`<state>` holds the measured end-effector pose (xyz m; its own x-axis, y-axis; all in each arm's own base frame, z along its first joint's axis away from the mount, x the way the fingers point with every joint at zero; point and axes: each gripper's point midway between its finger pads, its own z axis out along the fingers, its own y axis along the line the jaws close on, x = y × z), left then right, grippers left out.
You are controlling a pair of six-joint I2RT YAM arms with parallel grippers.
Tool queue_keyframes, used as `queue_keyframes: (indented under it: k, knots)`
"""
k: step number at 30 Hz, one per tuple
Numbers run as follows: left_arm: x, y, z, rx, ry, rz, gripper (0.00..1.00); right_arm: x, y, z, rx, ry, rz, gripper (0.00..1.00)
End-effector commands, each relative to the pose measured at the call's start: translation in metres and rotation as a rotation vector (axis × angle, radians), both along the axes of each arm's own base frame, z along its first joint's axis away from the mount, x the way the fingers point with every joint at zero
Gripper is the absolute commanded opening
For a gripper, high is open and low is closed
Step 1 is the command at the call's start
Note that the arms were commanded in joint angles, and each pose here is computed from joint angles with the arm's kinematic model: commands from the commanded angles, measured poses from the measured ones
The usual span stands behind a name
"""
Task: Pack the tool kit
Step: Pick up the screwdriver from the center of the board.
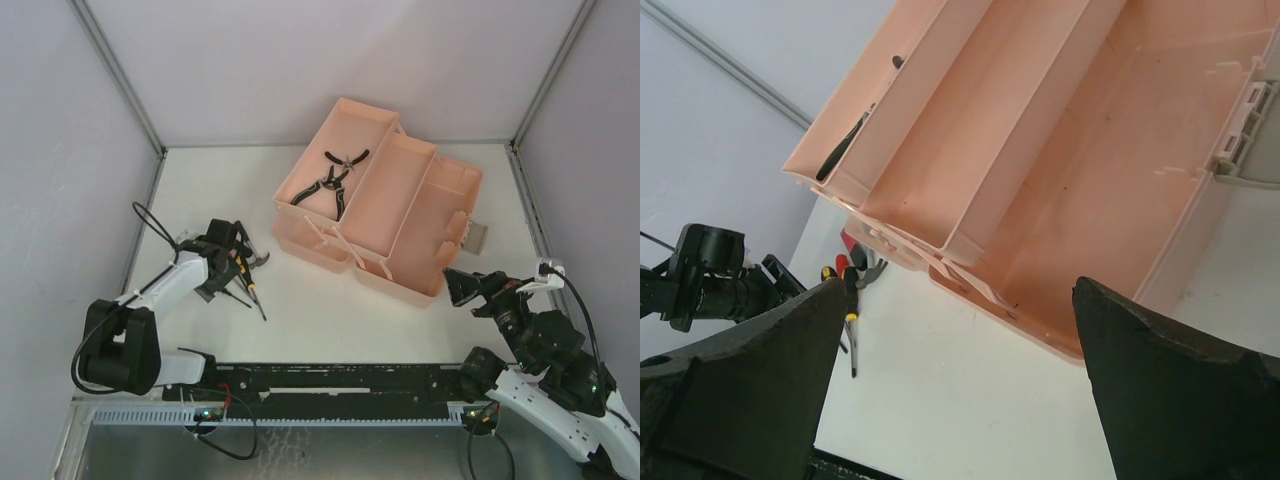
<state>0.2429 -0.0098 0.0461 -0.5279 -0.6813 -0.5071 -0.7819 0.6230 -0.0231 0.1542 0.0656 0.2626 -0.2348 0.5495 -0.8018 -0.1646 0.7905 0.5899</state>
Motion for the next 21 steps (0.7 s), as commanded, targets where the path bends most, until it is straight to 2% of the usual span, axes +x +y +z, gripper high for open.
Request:
queue_keyframes:
  k: [1,8,21]
  knots:
    - [0.017,-0.001,0.000,-0.032,-0.047,0.067,0.69,-0.001,-0.007,0.013,0.041,-0.026,-0.028,0.95]
    - [0.019,0.000,-0.016,-0.046,-0.011,0.140,0.61,0.000,-0.004,0.013,0.049,-0.020,-0.022,0.95]
    - [0.022,0.001,-0.025,-0.062,-0.014,0.139,0.57,0.003,-0.002,0.009,0.048,-0.015,-0.030,0.95]
